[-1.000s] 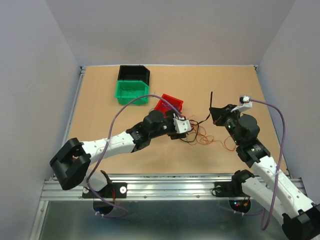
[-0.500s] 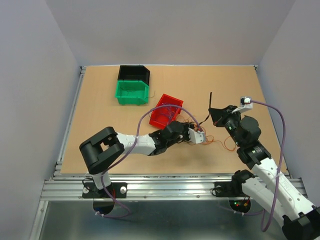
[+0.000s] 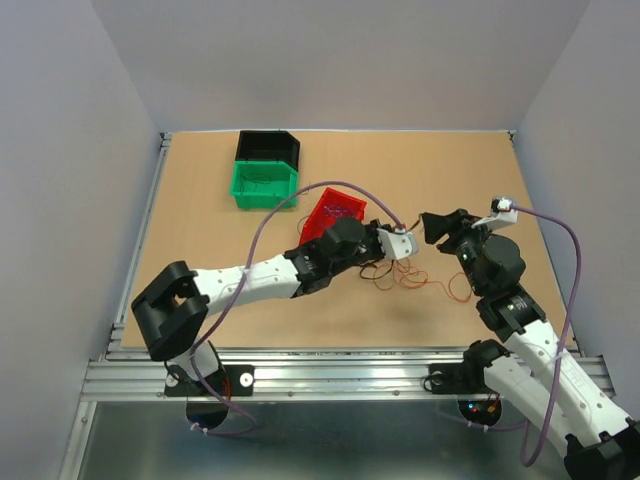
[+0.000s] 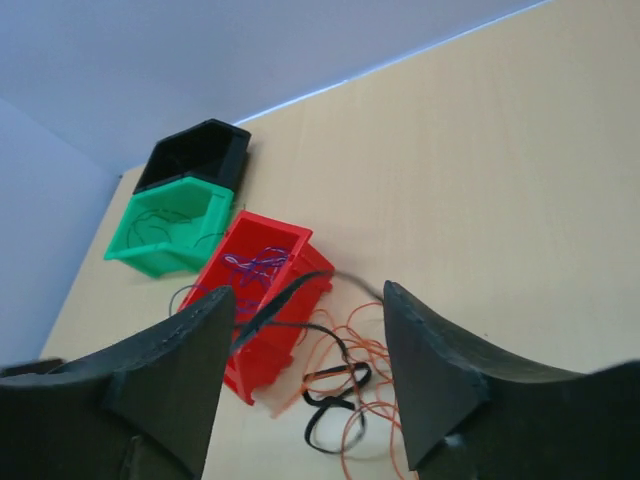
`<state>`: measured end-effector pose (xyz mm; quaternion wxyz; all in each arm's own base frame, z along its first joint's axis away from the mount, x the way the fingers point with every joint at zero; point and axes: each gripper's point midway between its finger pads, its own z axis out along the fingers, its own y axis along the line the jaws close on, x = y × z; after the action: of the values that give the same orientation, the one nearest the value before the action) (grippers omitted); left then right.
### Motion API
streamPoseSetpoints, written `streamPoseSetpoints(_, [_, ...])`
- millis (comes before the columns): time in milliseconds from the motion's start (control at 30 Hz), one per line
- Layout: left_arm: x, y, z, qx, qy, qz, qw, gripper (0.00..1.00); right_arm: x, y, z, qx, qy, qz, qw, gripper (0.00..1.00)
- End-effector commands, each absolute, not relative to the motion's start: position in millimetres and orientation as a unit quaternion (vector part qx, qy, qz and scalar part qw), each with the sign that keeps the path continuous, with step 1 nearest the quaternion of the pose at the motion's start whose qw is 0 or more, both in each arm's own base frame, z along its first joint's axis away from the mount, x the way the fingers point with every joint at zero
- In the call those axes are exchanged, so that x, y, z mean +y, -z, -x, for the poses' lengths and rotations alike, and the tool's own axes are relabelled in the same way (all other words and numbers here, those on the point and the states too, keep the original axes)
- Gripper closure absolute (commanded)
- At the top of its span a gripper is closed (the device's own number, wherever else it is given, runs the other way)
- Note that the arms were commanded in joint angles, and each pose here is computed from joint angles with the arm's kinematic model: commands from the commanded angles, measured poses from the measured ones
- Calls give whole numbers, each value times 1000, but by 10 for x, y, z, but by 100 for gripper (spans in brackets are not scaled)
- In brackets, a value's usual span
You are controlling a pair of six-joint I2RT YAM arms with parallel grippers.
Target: Untangle the cables
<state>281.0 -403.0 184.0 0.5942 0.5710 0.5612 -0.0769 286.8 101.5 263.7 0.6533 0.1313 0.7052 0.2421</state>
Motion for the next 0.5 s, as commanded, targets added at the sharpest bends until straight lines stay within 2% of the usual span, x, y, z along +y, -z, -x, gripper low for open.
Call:
streamPoseSetpoints(0, [-3982, -3037, -2675, 538, 187, -503, 650, 100, 832, -2582, -2909, 706, -197, -152, 663, 27])
streamPoseSetpoints(33, [-3877, -3300, -2697, 531, 193, -486, 667, 100, 838, -2566, -2912, 708, -197, -151, 662, 25])
streamPoseSetpoints(200, [-3408, -3826, -2863, 540, 194, -427, 698, 100, 974, -2446, -2964, 727, -193, -98, 651, 19])
streamPoseSetpoints(333, [-2906, -4281, -3156, 546, 191, -373, 726, 100, 1022, -2362, -3037, 741, -185, -87, 640, 19])
streamPoseSetpoints(367, [-2916, -4348, -3103, 540, 204, -372, 727, 100, 1044, -2355, -3042, 742, -189, -83, 638, 20])
streamPoseSetpoints(467, [-2583, -4654, -3280, 538, 168, -328, 758, 100, 1185, -2296, -3063, 749, -205, -48, 628, 20])
